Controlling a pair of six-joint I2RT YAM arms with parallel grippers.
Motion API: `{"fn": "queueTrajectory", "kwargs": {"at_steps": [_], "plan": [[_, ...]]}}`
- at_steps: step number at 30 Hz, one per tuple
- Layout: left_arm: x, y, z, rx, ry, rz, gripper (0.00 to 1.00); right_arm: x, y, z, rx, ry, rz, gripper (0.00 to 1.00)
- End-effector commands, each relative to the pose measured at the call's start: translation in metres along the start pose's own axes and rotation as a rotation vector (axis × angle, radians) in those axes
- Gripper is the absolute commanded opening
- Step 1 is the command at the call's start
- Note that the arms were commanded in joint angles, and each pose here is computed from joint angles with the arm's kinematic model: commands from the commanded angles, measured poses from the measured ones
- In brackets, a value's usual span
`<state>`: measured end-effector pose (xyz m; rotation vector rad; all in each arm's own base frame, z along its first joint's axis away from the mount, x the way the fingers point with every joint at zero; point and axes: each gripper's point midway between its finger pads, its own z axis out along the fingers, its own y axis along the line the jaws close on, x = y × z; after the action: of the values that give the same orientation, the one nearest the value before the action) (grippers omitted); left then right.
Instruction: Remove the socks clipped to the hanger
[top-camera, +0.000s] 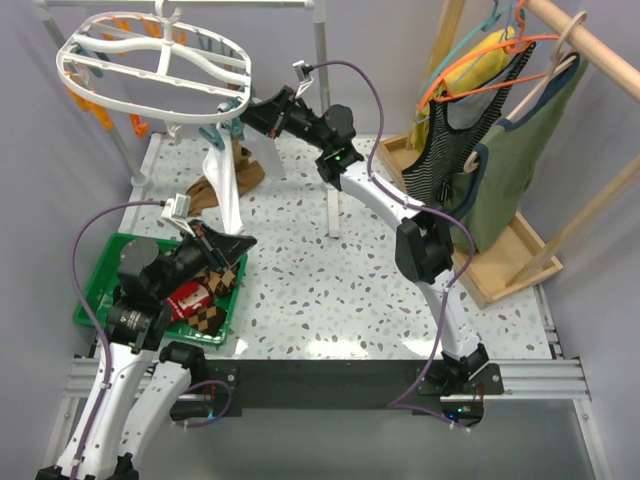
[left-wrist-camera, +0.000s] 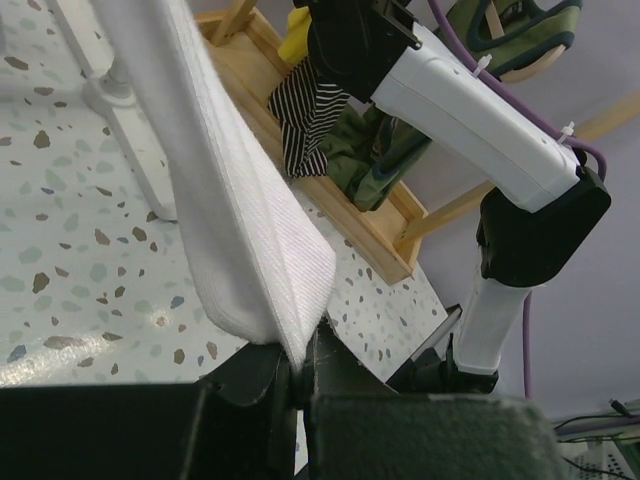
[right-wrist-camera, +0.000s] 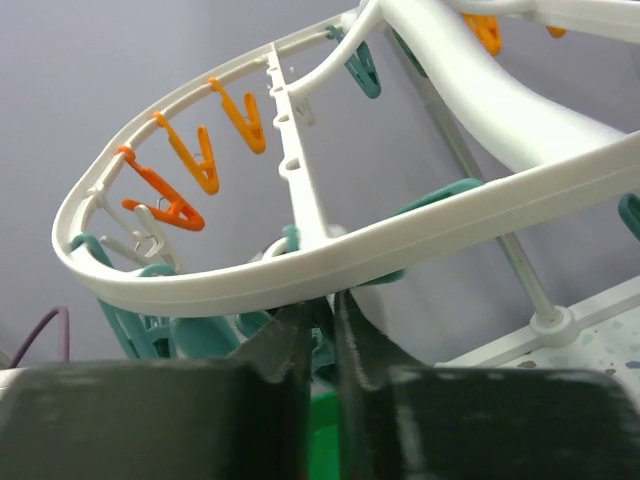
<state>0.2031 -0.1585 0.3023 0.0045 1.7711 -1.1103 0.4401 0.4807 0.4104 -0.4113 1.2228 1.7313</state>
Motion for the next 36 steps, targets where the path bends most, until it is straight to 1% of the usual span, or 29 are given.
{"fn": "queueTrajectory", "kwargs": {"at_steps": [1,5,7,8,9,10,11,12,13,14,15,17,19,20,21,23,24,27,29,30,31,32,33,34,36], "plan": [[0.003,0.001,-0.006,-0.012,-0.012,0.007,0.0,-0.028,0.02,0.003,0.018,-0.051,-0.064,0.0],[0.002,0.004,-0.009,-0.037,-0.018,0.007,0.0,-0.026,0.02,0.001,0.018,-0.04,-0.054,0.0],[0.002,0.005,-0.01,-0.043,-0.018,0.014,0.0,-0.026,0.023,0.001,0.015,-0.031,-0.051,0.1],[0.002,0.005,-0.009,-0.045,-0.018,0.013,0.0,-0.025,0.025,0.0,0.019,-0.028,-0.047,0.17],[0.001,0.005,-0.009,-0.045,-0.018,0.013,0.0,-0.025,0.023,-0.002,0.028,-0.025,-0.051,0.32],[0.001,0.003,-0.009,-0.04,-0.017,0.013,0.0,-0.023,0.024,-0.003,0.04,-0.014,-0.044,0.37],[-0.001,0.0,-0.009,-0.03,-0.021,0.012,0.0,-0.022,0.024,-0.005,0.05,-0.004,-0.045,0.44],[-0.002,-0.001,-0.009,-0.025,-0.02,0.012,0.0,-0.021,0.025,-0.007,0.054,0.006,-0.059,0.47],[-0.003,-0.003,-0.009,-0.019,-0.025,0.011,0.0,-0.013,0.014,-0.012,0.103,0.029,-0.04,0.48],[-0.004,-0.005,-0.009,-0.014,-0.024,0.011,0.0,-0.009,0.01,-0.015,0.132,0.039,-0.038,0.54],[-0.004,-0.006,-0.01,-0.012,-0.024,0.012,0.0,-0.015,0.017,-0.017,0.138,0.04,-0.073,0.58],[-0.005,-0.008,-0.011,-0.01,-0.021,0.007,0.0,-0.005,0.006,-0.025,0.196,0.073,-0.056,0.65],[-0.006,-0.01,-0.013,-0.007,-0.027,-0.002,0.0,-0.001,0.004,-0.03,0.219,0.101,-0.068,0.71],[-0.008,-0.012,-0.014,-0.002,-0.038,0.0,0.0,-0.001,0.006,-0.031,0.219,0.106,-0.074,0.75],[-0.008,-0.012,-0.013,-0.001,-0.036,-0.005,0.0,-0.003,0.006,-0.032,0.225,0.107,-0.097,0.76],[-0.009,-0.012,-0.011,-0.006,-0.033,-0.014,0.0,-0.002,0.005,-0.032,0.237,0.127,-0.103,0.82],[-0.008,-0.011,-0.01,-0.007,-0.024,-0.019,0.0,0.0,0.004,-0.032,0.232,0.134,-0.112,0.87],[-0.005,-0.008,-0.005,-0.02,0.014,-0.034,0.0,-0.003,0.0,-0.035,0.21,0.141,-0.09,0.91],[-0.003,-0.004,-0.001,-0.037,0.041,-0.057,0.0,-0.009,-0.006,-0.036,0.182,0.111,-0.086,0.93],[-0.005,-0.005,0.0,-0.04,0.046,-0.063,0.0,-0.008,-0.005,-0.036,0.155,0.11,-0.058,0.92],[-0.003,-0.004,0.001,-0.048,0.063,-0.083,0.0,-0.015,0.001,-0.032,0.112,0.083,-0.082,0.91],[0.0,-0.001,0.003,-0.063,0.087,-0.101,0.0,-0.011,-0.009,-0.031,0.113,0.081,-0.071,0.85],[-0.004,-0.003,0.003,-0.073,0.087,-0.102,0.0,-0.01,-0.01,-0.029,0.101,0.084,-0.07,0.82],[0.0,0.001,0.002,-0.098,0.106,-0.117,0.0,-0.018,0.001,-0.024,0.064,0.064,-0.091,0.81],[0.003,0.009,0.003,-0.138,0.114,-0.14,0.0,-0.021,-0.001,-0.022,0.067,0.045,-0.074,0.78]]}}
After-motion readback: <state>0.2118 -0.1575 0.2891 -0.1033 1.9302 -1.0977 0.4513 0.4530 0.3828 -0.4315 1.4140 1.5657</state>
